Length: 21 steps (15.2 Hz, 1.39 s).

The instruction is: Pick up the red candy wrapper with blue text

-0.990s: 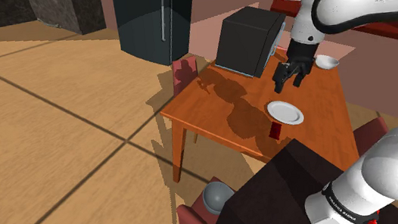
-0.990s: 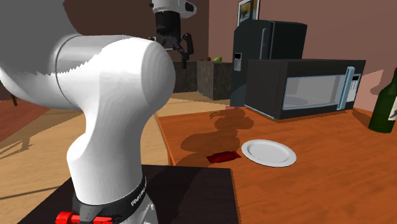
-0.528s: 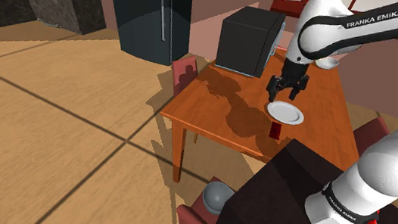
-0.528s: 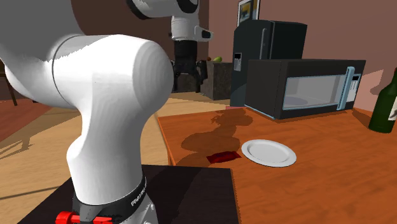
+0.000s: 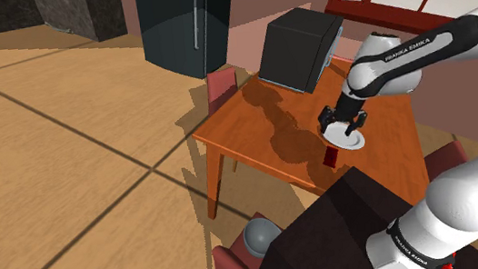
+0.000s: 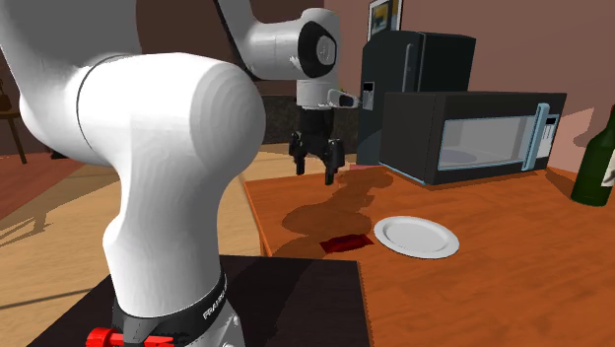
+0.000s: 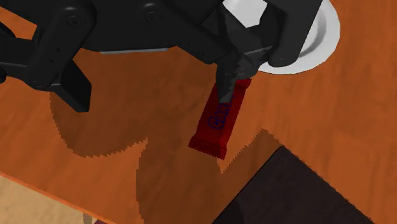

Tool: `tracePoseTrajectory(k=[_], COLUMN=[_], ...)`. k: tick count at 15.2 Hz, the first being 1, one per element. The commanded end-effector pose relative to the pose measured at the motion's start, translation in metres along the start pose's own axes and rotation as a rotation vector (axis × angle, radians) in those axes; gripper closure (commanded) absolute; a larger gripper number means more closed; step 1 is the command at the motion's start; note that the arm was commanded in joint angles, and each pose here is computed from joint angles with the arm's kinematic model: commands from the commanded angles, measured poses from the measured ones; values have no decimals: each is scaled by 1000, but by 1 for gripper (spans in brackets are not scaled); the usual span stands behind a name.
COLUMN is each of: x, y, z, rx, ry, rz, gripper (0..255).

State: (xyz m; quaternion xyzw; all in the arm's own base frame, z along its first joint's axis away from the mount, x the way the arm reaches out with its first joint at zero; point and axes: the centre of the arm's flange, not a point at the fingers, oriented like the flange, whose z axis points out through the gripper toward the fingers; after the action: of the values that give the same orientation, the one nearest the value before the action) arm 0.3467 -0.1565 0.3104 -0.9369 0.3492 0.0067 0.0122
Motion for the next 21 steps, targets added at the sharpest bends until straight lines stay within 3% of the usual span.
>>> tracePoseTrajectory(k=[1, 10, 19, 20, 21], x=[9, 37, 38, 37, 37], y=[12, 74, 74, 75, 75], z=[22, 118, 158, 158, 158], rx=[10, 57, 57, 57, 57], ry=[9, 36, 36, 36, 36], rz=[71, 373, 373, 373, 373], gripper=[0, 0, 0, 255, 255])
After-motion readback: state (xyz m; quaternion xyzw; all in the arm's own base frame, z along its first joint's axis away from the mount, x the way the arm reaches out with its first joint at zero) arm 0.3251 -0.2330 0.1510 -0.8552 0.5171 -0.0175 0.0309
